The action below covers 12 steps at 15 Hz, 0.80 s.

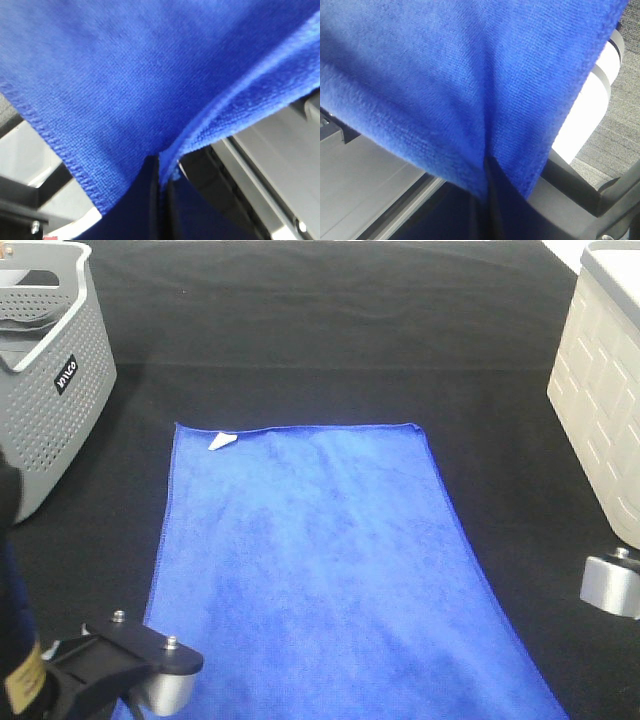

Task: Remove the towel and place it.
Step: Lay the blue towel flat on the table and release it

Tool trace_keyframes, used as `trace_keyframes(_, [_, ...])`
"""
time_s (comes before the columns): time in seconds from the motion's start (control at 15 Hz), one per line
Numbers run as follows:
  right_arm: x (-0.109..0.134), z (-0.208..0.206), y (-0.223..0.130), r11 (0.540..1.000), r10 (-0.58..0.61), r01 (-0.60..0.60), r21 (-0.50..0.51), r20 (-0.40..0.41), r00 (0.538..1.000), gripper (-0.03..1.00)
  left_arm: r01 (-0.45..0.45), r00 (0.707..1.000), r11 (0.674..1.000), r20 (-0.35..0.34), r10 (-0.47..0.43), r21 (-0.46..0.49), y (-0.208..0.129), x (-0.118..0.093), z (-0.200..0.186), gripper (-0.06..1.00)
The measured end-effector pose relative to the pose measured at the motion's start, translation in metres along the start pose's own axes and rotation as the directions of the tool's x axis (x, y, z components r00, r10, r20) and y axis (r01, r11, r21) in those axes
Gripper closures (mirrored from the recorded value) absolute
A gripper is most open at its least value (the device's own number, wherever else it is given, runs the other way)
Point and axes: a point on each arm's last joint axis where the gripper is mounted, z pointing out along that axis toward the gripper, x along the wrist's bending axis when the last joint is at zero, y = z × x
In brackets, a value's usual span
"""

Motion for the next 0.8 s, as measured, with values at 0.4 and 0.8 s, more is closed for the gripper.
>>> trace_keyframes(0.4, [-0.005, 0.007, 0.010, 0.996, 0.038, -0.039, 0.081, 0.007, 0.999, 0.94, 0.046, 0.999, 0.999, -0.001, -0.046, 0.006, 0.014, 0.008, 0.003, 0.94])
trace_keyframes(0.8, [-0.019, 0.032, 0.039, 0.968, 0.067, -0.069, 0.241, 0.015, 0.998, 0.94, -0.031, 0.999, 0.998, -0.021, 0.032, 0.053, 0.054, 0.002, 0.017, 0.94])
